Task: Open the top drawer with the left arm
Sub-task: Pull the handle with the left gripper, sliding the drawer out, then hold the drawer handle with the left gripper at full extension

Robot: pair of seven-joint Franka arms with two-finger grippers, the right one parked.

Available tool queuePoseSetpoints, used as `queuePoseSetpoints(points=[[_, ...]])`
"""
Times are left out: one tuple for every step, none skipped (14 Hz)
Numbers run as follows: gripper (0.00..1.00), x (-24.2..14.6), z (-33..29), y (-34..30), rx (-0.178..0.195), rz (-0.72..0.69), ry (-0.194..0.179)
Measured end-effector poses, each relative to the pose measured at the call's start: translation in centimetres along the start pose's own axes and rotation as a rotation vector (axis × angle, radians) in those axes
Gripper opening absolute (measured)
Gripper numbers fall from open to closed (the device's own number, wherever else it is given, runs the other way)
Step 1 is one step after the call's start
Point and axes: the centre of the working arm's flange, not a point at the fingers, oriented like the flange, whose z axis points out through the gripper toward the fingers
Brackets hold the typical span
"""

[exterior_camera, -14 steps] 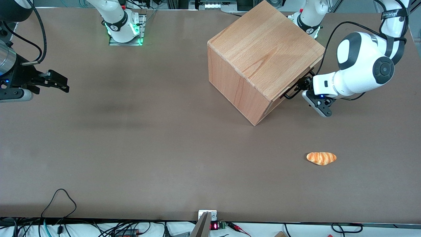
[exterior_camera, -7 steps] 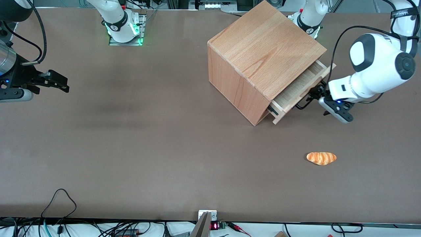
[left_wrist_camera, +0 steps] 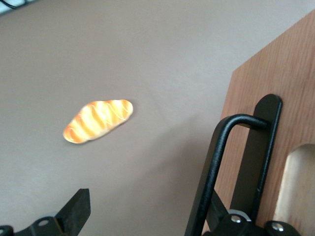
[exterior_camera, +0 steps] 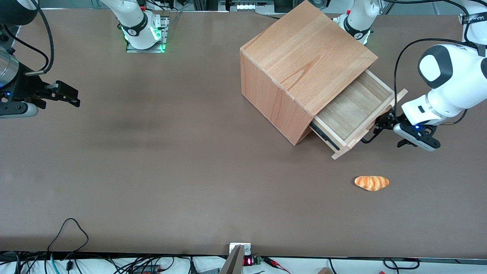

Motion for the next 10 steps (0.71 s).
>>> queuePoseSetpoints(points=[[1.0, -0.1, -0.1, -0.6, 0.013, -0.01, 0.012], [1.0, -0.1, -0.3, -1.1, 0.022, -0.018, 0.018], [1.0, -0.1, -0.4, -1.6, 0.028, -0.024, 0.022], [1.0, 0.0, -0.5, -2.0, 0.035, -0.023, 0.023], [1.0, 0.2, -0.6, -2.3, 0.046, -0.015, 0.019], [1.0, 0.5, -0.8, -2.4, 0.055, -0.004, 0.015], [1.0, 0.6, -0.8, -2.5, 0.059, 0.003, 0.008], [1.0, 0.7, -0.9, -2.5, 0.06, 0.007, 0.002], [1.0, 0.8, -0.9, -2.6, 0.06, 0.012, -0.005], [1.0, 1.0, -0.9, -2.5, 0.059, 0.017, -0.013]])
